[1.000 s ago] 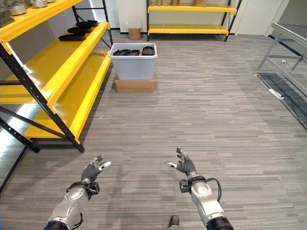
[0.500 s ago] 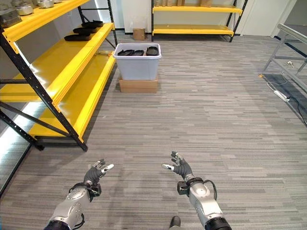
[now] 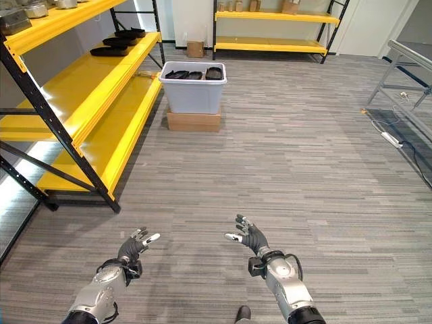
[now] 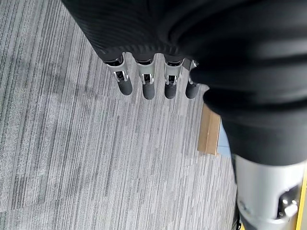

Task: Move parts from the plastic box to the shelf.

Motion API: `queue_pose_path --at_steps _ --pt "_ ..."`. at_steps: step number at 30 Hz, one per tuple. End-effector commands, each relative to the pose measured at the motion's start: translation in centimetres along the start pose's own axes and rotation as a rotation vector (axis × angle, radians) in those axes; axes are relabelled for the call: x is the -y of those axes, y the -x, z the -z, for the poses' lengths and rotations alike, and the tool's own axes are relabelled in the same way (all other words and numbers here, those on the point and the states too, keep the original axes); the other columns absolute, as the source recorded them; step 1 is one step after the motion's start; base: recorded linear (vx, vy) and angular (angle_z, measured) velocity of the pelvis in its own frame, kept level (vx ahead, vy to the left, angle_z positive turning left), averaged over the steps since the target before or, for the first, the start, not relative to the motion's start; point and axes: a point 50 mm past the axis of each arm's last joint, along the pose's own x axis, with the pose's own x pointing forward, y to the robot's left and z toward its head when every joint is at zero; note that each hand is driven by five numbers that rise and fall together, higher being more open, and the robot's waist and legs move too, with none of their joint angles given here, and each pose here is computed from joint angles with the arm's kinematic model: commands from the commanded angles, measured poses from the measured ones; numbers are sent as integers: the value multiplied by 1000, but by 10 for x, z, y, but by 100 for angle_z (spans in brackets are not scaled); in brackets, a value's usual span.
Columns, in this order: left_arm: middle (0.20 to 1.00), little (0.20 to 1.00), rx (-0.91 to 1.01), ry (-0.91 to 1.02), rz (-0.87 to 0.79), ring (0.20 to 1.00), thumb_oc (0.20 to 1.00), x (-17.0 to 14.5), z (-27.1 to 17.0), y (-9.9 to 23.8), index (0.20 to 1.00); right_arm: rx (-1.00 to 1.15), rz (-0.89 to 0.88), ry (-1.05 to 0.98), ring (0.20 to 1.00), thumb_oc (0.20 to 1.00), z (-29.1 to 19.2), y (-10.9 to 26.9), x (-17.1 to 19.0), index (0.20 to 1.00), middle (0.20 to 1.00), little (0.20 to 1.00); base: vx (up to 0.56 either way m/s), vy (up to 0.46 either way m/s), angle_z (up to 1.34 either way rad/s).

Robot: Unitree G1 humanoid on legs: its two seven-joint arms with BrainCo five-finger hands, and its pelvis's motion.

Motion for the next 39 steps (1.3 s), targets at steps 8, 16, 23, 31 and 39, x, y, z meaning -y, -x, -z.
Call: queue_pose_path --at_steps 8,16,23,31,39 --pt "1000 1000 62 -101 61 1000 1000 6 -33 -12 1000 193 44 49 1000 1000 -47 -9 5 1000 1000 1000 26 134 1" --pt "1000 1000 132 -114 91 1000 1000 11 -52 -13 1000 236 45 59 1000 1000 -52 -6 3 1000 1000 1000 22 204 -3" --pt "1000 1000 137 -101 145 1000 1000 17 -58 -9 1000 239 40 100 1000 1000 -52 -3 5 1000 1000 1000 200 8 3" --pt "1000 1000 97 -112 211 1000 1000 25 -40 -6 1000 222 78 137 1000 1000 -43 7 17 1000 1000 1000 414 -44 38" --pt "1000 1000 104 -22 172 1000 1000 20 -30 0 1000 203 116 150 1000 1000 -44 11 25 1000 1000 1000 593 -98 23"
